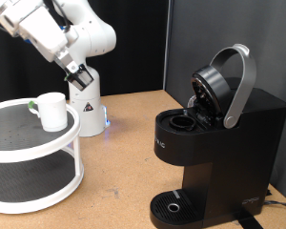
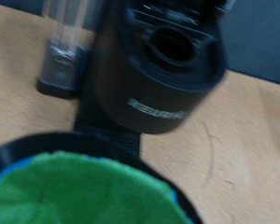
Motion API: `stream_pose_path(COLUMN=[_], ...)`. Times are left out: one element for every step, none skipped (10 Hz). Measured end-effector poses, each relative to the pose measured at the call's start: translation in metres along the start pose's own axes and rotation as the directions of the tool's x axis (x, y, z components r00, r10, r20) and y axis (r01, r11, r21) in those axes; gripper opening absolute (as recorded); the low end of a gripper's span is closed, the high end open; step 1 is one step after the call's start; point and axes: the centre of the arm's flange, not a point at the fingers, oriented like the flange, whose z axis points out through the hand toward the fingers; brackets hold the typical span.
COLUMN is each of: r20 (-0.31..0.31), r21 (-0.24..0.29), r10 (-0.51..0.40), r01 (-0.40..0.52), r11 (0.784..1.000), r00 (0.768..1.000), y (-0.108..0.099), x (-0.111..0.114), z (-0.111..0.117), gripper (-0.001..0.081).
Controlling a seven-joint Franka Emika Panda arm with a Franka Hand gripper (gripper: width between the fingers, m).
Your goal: Make a cup of coffee with the keurig machine
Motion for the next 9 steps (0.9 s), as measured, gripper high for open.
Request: stream_pose_path(r20=[0.015,0.017,0.026,0.035,0.035,0.038,0.059,0.085,0.104], r21=[-0.03,-0.013,0.041,0.094,0.129,0.154,0.192,0.216,0.214], r10=[0.006,0.009,0.01,0.015,0.033,0.052,0.054,0.042,0.023], r01=[-0.006,-0.009,-0.011,-0.018,-0.038,-0.058,-0.065,-0.06,-0.045], r11=[1.0,1.0,0.999,0.995,0.991,0.986,0.979,0.975,0.976], r00=[1.0,1.0,1.0,0.999,0.999,0.998,0.997,0.995,0.994], y=[0.004,0.003,-0.001,-0.003,-0.001,0.001,0.002,0.004,0.007], x=[0.007,0.005,0.003,0.005,0.013,0.024,0.036,0.049,0.061], z=[0.006,0.007,0.008,0.006,0.003,0.003,0.004,0.007,0.012], gripper=[0.0474,0.0474,0.0474,0.0474,0.0474,0.0474,0.0474,0.0474,0.0474])
